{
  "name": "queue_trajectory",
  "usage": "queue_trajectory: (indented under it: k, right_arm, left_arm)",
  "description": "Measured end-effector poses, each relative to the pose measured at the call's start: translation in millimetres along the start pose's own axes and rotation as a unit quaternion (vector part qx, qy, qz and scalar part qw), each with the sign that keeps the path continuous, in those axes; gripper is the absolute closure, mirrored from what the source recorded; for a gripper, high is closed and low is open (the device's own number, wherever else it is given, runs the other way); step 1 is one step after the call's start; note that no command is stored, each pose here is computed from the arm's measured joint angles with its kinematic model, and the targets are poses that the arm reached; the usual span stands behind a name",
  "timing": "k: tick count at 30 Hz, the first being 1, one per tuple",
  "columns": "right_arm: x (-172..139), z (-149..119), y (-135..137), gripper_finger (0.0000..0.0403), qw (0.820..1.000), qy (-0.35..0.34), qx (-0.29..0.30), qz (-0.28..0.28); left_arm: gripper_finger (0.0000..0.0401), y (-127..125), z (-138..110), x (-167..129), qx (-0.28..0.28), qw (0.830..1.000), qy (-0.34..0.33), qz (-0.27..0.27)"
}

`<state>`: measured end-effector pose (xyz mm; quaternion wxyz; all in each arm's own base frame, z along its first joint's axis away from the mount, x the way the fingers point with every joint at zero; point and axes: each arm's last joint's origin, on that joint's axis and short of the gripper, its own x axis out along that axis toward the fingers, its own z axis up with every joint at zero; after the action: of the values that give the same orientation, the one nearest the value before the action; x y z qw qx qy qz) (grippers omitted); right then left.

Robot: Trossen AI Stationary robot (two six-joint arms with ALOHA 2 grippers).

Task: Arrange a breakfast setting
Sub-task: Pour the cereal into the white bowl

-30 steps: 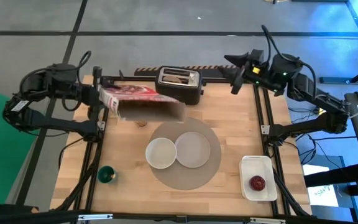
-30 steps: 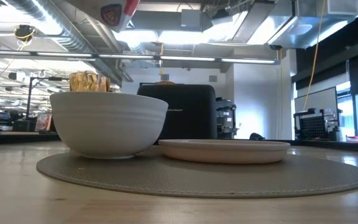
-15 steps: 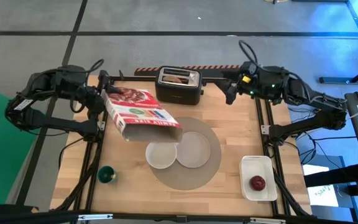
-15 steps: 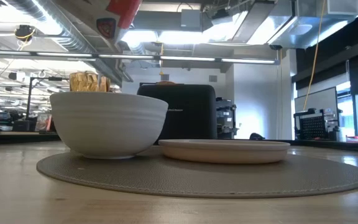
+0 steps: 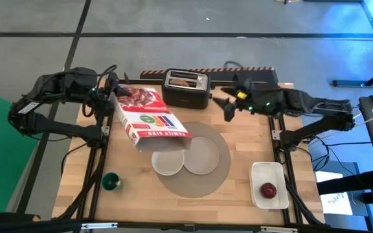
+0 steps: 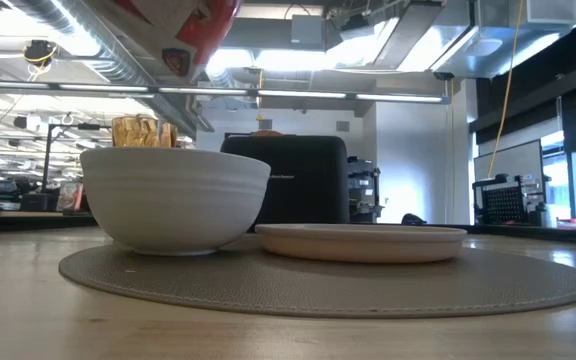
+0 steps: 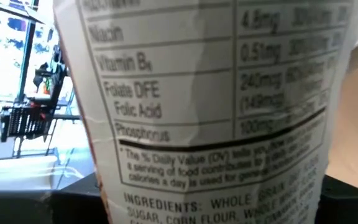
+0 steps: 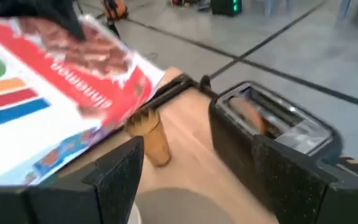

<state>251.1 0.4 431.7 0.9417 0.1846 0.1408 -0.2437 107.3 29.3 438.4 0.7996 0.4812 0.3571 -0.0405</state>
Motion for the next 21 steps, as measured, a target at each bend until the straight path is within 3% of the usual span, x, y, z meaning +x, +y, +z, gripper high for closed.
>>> queue_trajectory:
  k: [10, 16, 21]
  right_arm:
    - [26.2, -18.5, 19.5, 0.0114, 0.999, 0.033, -0.012, 0.004]
    - [48.4, -25.9, 34.4, 0.0114, 0.996, 0.055, 0.011, 0.068]
    - [68.4, -39.4, 44.5, 0.0114, 0.995, 0.072, 0.001, 0.069]
  left_arm:
    - [0.0149, 6.2, -8.4, 8.1, 0.012, 0.999, 0.036, -0.004]
    - [0.0149, 11.0, -12.2, 17.2, 0.014, 0.999, 0.04, -0.019]
    - [0.0149, 16.0, -14.7, 27.0, 0.028, 0.998, 0.054, -0.028]
